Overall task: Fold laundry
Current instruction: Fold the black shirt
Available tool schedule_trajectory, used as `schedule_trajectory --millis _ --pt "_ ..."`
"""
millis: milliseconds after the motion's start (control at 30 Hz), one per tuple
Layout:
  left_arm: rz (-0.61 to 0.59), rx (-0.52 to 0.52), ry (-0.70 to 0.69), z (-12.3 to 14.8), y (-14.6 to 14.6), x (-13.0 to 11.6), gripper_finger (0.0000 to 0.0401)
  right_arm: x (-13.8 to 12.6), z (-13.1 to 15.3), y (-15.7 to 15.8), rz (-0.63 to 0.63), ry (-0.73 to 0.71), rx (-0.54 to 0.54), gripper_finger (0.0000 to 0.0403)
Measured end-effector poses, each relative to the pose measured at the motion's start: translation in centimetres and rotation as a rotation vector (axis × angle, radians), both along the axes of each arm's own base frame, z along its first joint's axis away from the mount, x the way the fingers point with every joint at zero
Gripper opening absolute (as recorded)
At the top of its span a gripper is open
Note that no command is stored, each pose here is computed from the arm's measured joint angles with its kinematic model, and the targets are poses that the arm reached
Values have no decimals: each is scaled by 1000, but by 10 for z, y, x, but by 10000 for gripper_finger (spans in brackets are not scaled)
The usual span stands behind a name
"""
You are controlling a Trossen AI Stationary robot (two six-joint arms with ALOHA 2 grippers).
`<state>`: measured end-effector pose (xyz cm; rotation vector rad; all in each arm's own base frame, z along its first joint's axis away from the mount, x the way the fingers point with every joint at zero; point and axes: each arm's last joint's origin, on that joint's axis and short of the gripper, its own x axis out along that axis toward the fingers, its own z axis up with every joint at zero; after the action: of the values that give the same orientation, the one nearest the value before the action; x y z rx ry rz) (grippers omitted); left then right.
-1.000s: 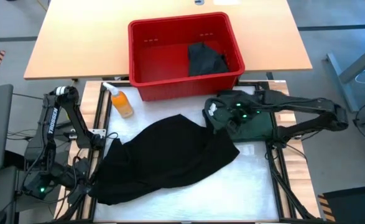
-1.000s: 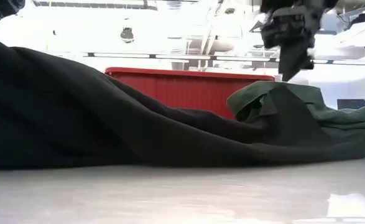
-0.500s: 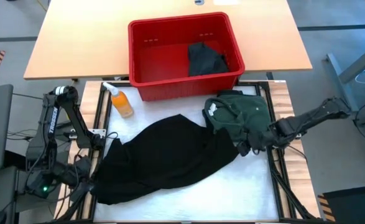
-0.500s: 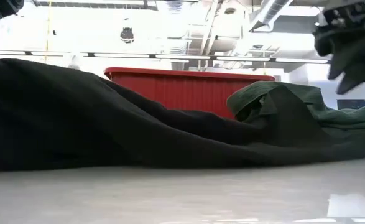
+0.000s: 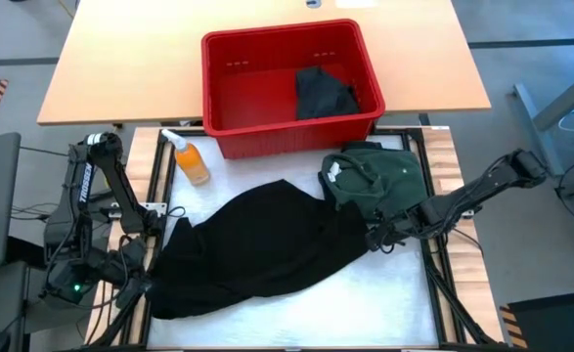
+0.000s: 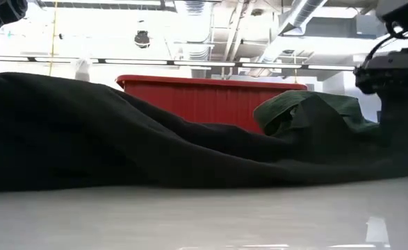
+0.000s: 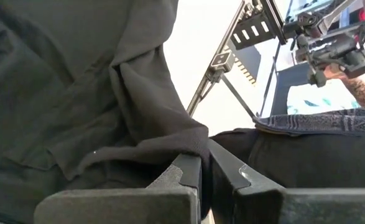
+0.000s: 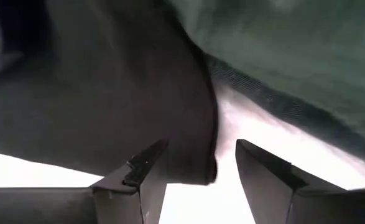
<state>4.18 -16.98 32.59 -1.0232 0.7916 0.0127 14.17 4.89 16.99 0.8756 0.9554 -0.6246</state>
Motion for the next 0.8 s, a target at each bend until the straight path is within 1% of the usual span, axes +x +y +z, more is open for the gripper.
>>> schedule_trajectory --millis 200,267,367,433,533,700,767,800 --pt "1 -2 1 0 0 0 0 5 -10 2 -2 -48 35 228" --pt "-3 -2 6 0 0 0 0 4 -14 2 2 -43 57 230" --pt "-3 -3 7 0 0 0 0 0 -20 2 -5 -20 83 227" --pt "-3 -3 7 0 0 0 0 0 -21 2 -3 -16 83 218" --pt "-4 -2 5 0 0 0 0 1 -21 2 -2 -26 86 182" --pt "-3 -1 4 0 0 0 0 3 -19 3 38 -55 81 85" --pt "-2 7 -14 1 0 0 0 6 -16 6 81 -93 115 40" --pt "7 11 -43 2 0 1 0 8 -13 7 103 -112 128 24"
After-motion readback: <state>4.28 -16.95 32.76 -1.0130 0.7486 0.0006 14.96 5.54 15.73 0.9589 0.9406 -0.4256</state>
